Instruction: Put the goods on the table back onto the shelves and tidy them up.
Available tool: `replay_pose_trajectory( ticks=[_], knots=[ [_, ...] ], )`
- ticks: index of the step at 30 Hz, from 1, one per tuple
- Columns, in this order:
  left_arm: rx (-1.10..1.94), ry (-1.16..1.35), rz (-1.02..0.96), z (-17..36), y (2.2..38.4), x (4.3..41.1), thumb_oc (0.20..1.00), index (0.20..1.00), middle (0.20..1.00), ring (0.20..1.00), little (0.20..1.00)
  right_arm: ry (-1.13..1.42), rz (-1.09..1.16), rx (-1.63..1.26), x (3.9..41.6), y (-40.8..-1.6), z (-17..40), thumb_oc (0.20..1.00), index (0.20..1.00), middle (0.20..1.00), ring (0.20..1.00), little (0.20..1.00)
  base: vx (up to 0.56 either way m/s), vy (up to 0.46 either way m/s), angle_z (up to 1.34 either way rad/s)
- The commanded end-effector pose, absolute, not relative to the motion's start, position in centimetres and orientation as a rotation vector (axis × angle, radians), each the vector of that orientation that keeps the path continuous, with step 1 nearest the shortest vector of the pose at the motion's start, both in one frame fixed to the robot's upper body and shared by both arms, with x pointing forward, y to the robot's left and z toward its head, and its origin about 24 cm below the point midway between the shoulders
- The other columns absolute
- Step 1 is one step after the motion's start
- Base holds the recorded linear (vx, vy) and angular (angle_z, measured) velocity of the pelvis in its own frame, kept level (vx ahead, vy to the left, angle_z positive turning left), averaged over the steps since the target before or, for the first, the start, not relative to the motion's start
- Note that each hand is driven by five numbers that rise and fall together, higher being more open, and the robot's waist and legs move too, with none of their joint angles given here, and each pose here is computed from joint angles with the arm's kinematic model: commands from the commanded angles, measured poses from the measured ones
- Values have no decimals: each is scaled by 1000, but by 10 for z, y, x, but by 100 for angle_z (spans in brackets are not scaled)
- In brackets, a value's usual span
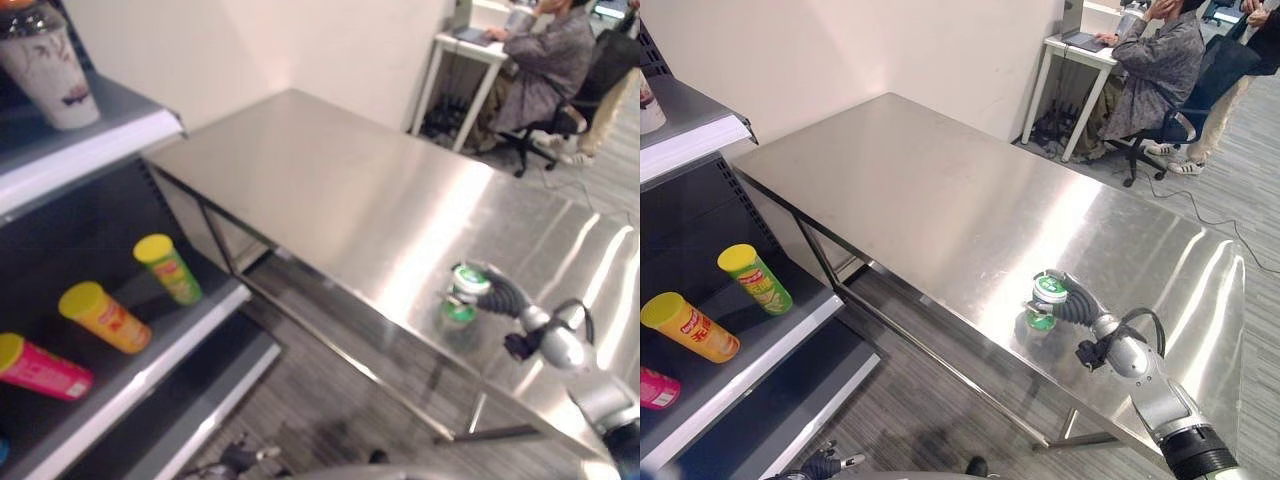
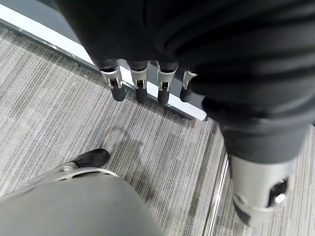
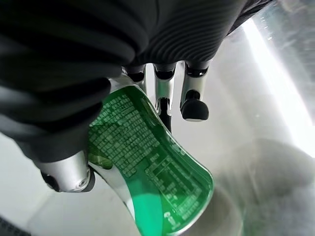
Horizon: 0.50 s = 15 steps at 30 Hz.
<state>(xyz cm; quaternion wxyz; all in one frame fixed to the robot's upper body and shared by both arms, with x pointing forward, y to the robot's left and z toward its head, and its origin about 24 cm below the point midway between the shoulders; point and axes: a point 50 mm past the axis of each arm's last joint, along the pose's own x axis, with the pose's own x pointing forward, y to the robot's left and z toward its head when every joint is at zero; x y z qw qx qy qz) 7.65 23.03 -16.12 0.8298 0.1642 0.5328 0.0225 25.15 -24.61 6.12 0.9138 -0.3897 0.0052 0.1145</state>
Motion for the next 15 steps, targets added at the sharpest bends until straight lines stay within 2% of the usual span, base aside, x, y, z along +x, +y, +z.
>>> replay_pose_trajectory(
  ticks=[1, 9, 15],
  knots=[
    [413, 1083, 41, -156, 237, 94, 1000, 1000, 1000, 1000, 1000, -99, 150, -788, 253, -245, 77, 200, 200, 200, 200, 200, -43, 39, -1],
    [419, 1085, 20, -157, 234, 93, 1000, 1000, 1000, 1000, 1000, -299, -35, -711, 244, -260, 121, 200, 200, 200, 200, 200, -80, 69, -1],
    [420, 1088, -10, -159, 231, 88, 1000, 1000, 1000, 1000, 1000, -486, -88, -661, 243, -254, 158, 200, 200, 200, 200, 200, -180, 97, -9]
  ],
)
